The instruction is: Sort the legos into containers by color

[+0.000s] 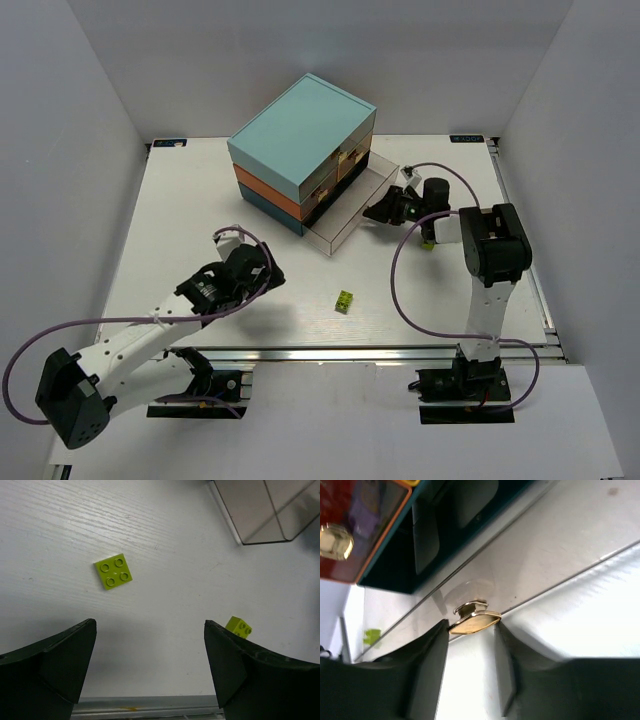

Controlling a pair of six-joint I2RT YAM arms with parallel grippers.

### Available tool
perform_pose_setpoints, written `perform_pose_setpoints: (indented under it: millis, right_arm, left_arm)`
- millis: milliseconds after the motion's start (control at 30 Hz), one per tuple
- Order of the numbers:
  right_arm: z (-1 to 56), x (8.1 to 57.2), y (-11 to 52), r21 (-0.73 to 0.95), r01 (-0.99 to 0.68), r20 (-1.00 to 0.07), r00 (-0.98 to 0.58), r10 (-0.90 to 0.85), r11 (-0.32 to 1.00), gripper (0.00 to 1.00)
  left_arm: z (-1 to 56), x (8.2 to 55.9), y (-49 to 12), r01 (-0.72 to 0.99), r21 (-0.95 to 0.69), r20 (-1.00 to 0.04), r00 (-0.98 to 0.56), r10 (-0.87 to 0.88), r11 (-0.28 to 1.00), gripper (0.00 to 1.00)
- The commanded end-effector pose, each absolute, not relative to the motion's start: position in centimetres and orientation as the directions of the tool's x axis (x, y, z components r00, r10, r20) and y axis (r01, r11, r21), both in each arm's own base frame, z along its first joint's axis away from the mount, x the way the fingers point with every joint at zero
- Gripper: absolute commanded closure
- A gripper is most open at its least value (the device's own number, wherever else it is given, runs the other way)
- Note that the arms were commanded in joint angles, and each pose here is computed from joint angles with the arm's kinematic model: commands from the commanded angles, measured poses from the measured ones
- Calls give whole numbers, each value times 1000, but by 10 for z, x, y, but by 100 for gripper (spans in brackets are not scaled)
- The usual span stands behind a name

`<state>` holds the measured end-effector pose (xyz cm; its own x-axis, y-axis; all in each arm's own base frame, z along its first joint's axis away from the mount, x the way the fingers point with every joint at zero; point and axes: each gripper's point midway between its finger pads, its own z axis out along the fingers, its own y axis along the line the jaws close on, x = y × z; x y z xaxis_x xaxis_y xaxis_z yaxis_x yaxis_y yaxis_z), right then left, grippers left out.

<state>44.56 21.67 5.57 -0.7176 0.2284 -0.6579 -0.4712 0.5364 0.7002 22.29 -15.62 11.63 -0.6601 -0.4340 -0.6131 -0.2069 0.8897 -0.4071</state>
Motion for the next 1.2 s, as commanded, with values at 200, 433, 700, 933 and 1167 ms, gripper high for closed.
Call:
perform_pose_setpoints:
  millis: [200,433,700,933,1167]
  right_arm:
    - [87,434,211,506,-652,-802,-597,29,564,20]
    - [104,404,182,360,-708,-831,-539,-135,608,20]
    - [161,377,154,-30,-810,-911,-218,-349,586,31]
    - [211,385,135,-241,-699,-948,21,-318,673,31]
    - [215,367,146,-155,-758,-966,-18,-257,633,11]
  left_arm:
    - [108,242,-156,-240,-321,-645,-653,-397,916,2]
    - [81,252,-149,-291,-238,-644,-667,-375,927,2]
    - [46,268,-149,-355,-118,-595,-723,-353,927,12]
    - [30,277,-148,-389,-122,-561,-732,-386,913,26]
    - [17,269,-146,-398,-144,-522,-747,-411,906,58]
